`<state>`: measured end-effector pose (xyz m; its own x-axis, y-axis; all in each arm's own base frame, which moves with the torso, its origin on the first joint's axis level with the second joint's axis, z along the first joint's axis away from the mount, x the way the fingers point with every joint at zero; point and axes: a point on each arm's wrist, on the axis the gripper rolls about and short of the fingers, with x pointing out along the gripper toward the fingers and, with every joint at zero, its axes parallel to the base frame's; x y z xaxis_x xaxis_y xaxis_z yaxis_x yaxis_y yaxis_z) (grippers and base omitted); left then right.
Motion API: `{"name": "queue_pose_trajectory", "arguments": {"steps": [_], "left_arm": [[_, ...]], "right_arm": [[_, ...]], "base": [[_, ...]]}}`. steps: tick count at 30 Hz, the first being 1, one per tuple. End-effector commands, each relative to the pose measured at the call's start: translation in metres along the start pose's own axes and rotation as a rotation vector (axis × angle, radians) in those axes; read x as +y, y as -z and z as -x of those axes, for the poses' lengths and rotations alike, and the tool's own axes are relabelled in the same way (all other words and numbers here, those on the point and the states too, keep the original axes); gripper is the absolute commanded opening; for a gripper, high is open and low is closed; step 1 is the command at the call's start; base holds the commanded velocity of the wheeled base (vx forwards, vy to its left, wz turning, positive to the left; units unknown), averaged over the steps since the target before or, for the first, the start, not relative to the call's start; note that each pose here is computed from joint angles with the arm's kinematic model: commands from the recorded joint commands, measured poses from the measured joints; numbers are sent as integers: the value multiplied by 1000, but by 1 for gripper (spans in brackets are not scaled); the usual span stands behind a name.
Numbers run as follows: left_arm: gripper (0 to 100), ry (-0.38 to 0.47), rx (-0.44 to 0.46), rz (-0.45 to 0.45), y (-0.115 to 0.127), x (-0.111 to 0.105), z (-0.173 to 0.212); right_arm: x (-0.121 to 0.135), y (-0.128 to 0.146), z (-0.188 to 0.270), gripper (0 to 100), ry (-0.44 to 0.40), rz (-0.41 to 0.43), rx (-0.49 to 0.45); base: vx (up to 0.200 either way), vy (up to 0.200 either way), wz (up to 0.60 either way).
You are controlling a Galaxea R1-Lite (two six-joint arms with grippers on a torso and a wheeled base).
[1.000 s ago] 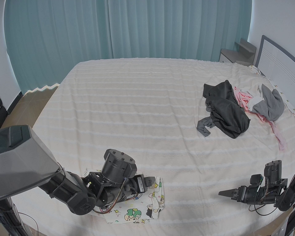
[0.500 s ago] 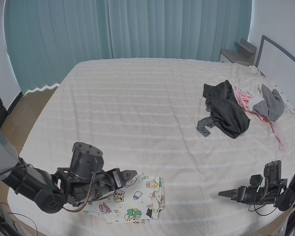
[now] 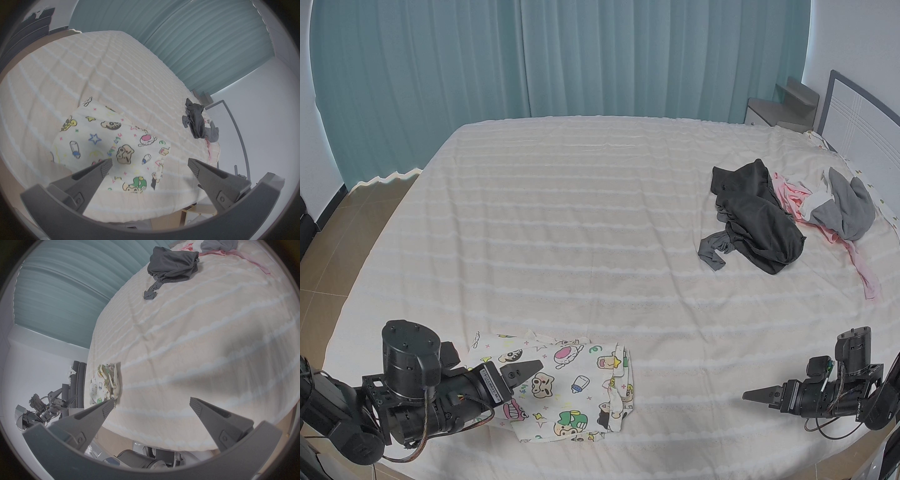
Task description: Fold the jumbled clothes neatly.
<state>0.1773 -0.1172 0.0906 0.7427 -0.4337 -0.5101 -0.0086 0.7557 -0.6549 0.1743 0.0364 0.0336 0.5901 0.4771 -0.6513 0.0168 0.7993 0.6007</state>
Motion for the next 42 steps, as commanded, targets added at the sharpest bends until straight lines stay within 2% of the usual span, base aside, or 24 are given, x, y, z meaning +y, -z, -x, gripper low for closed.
{"name": "queue_pose_trajectory", "arguments": {"steps": [1, 6, 10, 13, 15, 18, 27, 36, 42], "left_arm": [[100, -15, 5, 6, 7, 11, 8], [100, -11, -38, 34, 0, 15, 8], [100, -8, -40, 54, 0, 16, 8], [100, -3, -36, 79, -1, 17, 8], [100, -8, -36, 80, -1, 17, 7], [100, -18, -30, 81, 0, 19, 5], [100, -46, -24, 88, -1, 23, -1], [100, -50, -19, 87, 0, 24, -6], [100, -48, -26, 87, 1, 25, -9]], "right_arm": [[-1, 5, 1, 100, 7, -3, 22], [2, 9, -5, 100, -10, 13, 64], [6, 8, -7, 100, -29, 31, 58], [30, 0, -20, 100, -125, 81, 34], [48, -2, -29, 100, -184, 71, 35], [71, -3, -45, 100, -226, 47, 41], [98, 8, -88, 100, -207, 115, 44], [106, 2, -88, 100, -242, 126, 10], [101, 5, -97, 100, -231, 124, 21]], "base": [[0, 0, 0], [0, 0, 0], [0, 50, 0], [0, 200, 0], [0, 200, 0], [0, 200, 0], [0, 200, 0], [0, 200, 0], [0, 0, 0]]}}
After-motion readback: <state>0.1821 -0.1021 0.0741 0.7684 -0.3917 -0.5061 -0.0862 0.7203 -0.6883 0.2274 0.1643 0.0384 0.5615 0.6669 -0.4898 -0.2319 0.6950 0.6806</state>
